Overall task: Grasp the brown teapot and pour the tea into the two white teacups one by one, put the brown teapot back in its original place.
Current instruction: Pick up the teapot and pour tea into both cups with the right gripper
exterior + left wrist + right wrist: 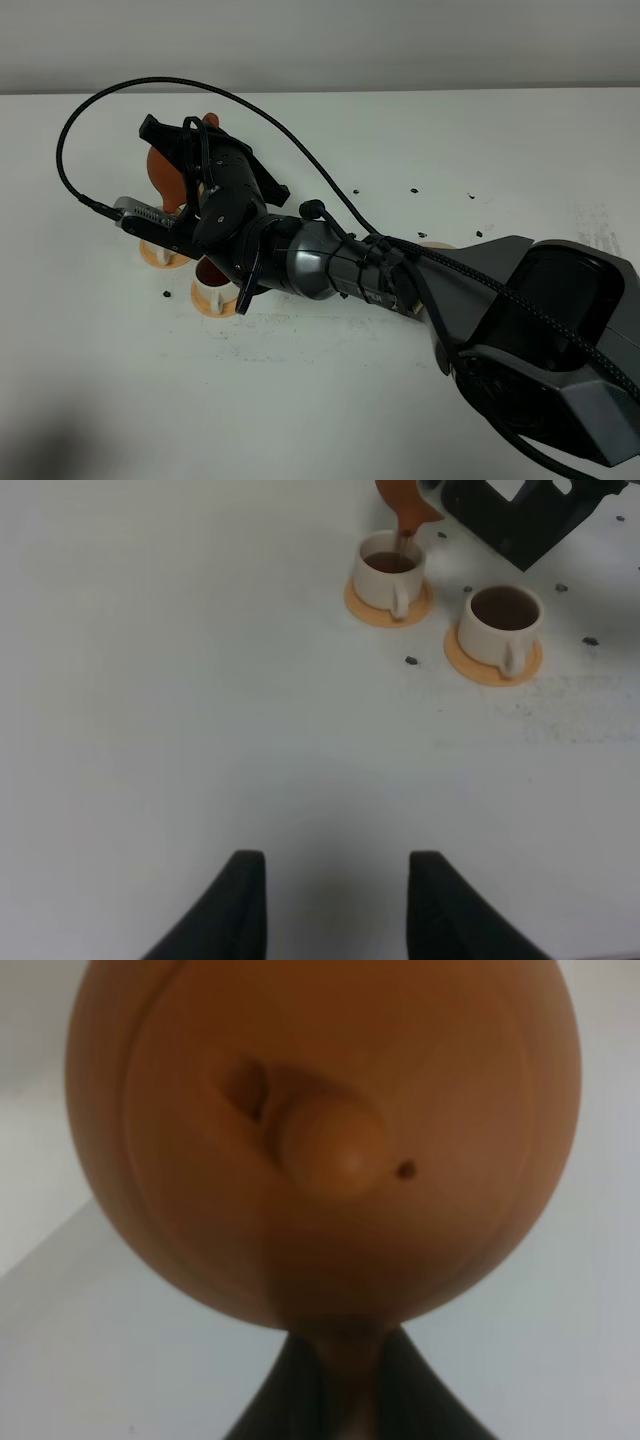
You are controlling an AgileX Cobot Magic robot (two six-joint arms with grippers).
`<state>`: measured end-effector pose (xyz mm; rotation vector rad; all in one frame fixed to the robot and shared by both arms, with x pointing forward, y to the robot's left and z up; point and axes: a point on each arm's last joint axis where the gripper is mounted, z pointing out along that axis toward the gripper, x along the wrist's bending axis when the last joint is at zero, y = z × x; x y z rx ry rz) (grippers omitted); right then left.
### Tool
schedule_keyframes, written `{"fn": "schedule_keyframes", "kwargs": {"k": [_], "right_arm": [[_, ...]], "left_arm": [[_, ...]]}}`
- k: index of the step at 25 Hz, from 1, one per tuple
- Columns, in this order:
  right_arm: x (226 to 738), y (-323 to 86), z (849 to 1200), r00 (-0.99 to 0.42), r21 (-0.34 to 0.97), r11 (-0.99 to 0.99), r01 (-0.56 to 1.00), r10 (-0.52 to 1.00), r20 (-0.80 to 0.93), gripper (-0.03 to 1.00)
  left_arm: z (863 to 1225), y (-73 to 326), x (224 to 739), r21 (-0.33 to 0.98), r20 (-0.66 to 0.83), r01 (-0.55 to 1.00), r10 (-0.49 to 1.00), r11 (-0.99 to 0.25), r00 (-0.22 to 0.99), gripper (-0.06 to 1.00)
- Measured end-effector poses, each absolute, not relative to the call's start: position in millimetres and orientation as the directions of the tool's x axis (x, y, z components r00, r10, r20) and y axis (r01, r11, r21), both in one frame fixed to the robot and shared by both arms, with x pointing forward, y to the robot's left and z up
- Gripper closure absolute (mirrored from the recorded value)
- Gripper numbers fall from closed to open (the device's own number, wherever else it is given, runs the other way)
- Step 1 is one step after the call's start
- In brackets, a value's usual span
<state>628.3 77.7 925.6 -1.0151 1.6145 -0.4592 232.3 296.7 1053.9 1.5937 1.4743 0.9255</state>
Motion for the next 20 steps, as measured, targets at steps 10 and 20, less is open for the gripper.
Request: {"fn": "schedule_keyframes", "kwargs": {"k": [10,20], "right_arm": [[628.3,77.7,925.6,-0.010,-0.747,0.551,-0.372,-0.807,-0.591,0.85],[628.3,77.7,925.6,0.000,-0.762,0.530,-0.372,-0.821,-0.571,0.85]], "left_arm": [[1053.9,296.7,232.3,0.895,0.013,0.445,0.997,-0.043,0.070,0.58],[1053.9,296.7,232.3,0.895,0.013,0.445,0.997,-0.043,0.070,0.58]]}}
